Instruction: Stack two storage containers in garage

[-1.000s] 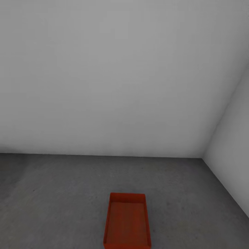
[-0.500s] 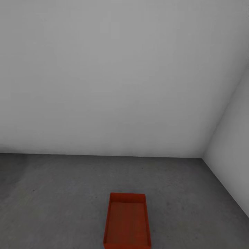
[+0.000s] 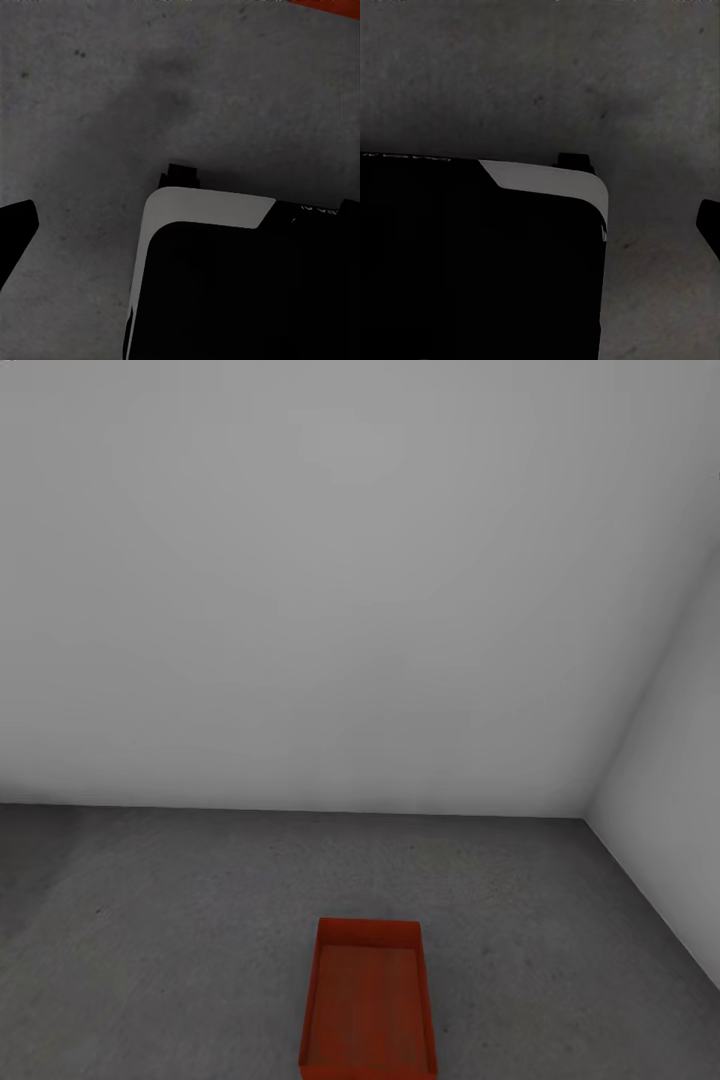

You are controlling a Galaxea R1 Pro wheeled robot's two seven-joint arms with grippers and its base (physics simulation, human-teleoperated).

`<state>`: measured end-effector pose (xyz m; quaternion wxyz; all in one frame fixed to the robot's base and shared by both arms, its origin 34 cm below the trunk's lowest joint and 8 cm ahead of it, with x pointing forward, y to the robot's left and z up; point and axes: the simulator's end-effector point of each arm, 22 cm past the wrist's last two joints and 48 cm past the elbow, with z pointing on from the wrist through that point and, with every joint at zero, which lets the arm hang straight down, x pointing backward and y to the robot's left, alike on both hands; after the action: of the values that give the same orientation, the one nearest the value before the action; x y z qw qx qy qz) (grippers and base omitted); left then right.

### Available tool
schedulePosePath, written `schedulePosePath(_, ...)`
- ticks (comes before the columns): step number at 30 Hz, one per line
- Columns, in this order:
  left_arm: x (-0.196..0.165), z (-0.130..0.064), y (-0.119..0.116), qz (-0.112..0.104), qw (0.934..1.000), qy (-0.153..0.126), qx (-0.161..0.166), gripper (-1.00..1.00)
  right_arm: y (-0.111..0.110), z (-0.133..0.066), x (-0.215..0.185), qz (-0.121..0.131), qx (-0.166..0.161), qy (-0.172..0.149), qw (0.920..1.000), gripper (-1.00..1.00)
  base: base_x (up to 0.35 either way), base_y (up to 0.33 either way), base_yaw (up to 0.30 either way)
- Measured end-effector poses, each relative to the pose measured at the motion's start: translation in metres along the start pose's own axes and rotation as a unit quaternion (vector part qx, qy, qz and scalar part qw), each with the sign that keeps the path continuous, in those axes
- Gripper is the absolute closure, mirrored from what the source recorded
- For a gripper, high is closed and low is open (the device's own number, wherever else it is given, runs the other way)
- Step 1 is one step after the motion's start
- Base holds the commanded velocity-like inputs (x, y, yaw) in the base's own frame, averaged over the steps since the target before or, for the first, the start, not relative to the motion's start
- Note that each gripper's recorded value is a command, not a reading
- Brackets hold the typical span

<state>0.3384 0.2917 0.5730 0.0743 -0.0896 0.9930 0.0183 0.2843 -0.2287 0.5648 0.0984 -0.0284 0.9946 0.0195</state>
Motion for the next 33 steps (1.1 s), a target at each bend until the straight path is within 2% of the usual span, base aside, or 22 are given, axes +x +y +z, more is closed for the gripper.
schedulePosePath(33,-0.0095,-0.0037,-0.0015,-0.001,0.9999,-0.012,0.002,-1.0,-0.0009,-0.0019,-0.0091,0.0,0.0,-0.011,0.9999,-1.0,0.0,0.0,-0.006)
